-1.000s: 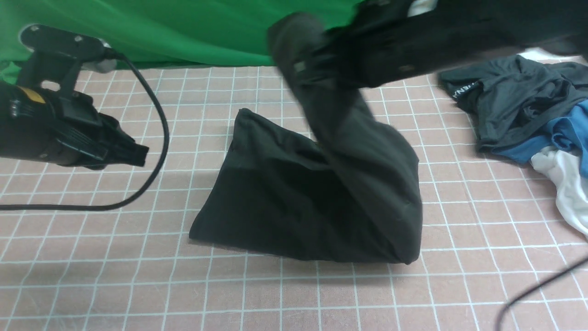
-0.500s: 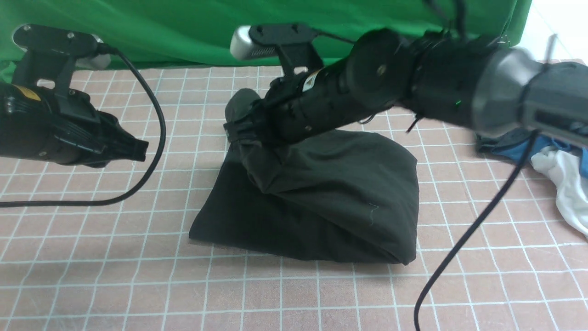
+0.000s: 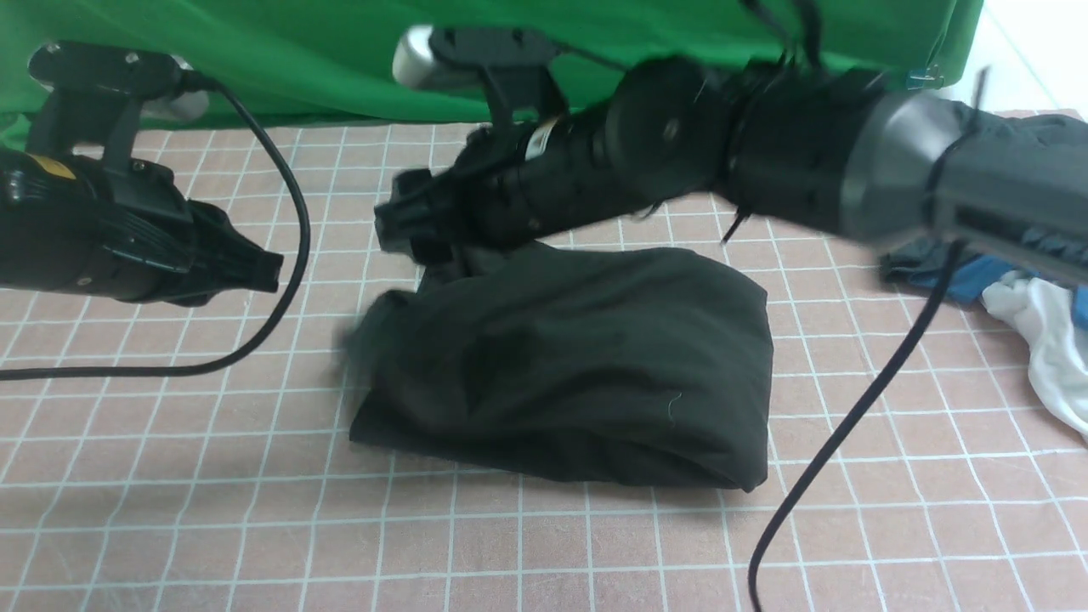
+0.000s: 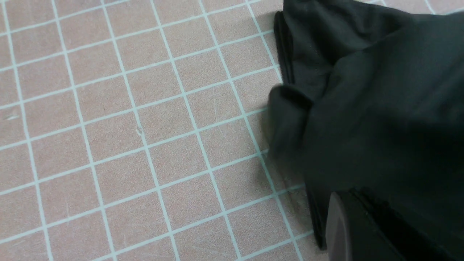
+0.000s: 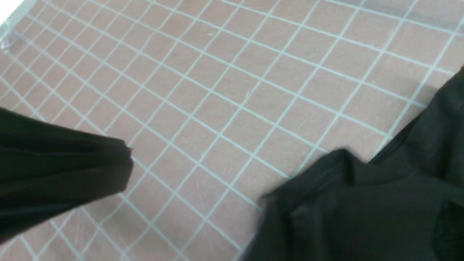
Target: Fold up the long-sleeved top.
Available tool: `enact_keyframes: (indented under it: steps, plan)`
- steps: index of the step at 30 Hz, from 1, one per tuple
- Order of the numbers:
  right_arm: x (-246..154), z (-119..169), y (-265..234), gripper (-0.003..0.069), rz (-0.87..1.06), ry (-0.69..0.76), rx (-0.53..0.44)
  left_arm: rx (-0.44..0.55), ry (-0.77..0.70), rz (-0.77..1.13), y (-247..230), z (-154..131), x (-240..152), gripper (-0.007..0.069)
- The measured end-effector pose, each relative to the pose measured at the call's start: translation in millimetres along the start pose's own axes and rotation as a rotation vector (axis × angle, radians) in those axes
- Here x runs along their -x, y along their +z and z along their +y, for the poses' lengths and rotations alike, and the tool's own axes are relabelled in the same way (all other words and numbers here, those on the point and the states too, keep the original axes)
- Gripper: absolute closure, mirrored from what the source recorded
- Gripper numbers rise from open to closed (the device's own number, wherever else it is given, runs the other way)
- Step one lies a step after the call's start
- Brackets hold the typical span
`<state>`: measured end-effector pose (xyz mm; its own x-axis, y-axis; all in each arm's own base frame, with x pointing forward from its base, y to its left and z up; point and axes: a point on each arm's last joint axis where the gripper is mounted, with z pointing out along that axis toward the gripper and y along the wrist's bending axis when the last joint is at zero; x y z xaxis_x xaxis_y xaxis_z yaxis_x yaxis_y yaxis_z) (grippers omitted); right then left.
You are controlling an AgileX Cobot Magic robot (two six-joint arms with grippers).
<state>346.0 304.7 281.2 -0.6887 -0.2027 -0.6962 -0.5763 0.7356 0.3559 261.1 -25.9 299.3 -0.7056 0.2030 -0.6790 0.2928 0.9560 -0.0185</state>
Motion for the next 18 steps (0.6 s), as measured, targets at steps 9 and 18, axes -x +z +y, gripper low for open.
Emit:
enact_keyframes:
  steps: [9,18]
  plan:
    - [19,-57,-100,0.0335,0.17,-0.107,-0.324,-0.126,0.049,0.006,2,-27,2,0.0608]
    - [-23,-92,-99,0.0405,0.333,-0.042,-0.43,-0.211,0.07,0.297,62,-36,-21,0.051]
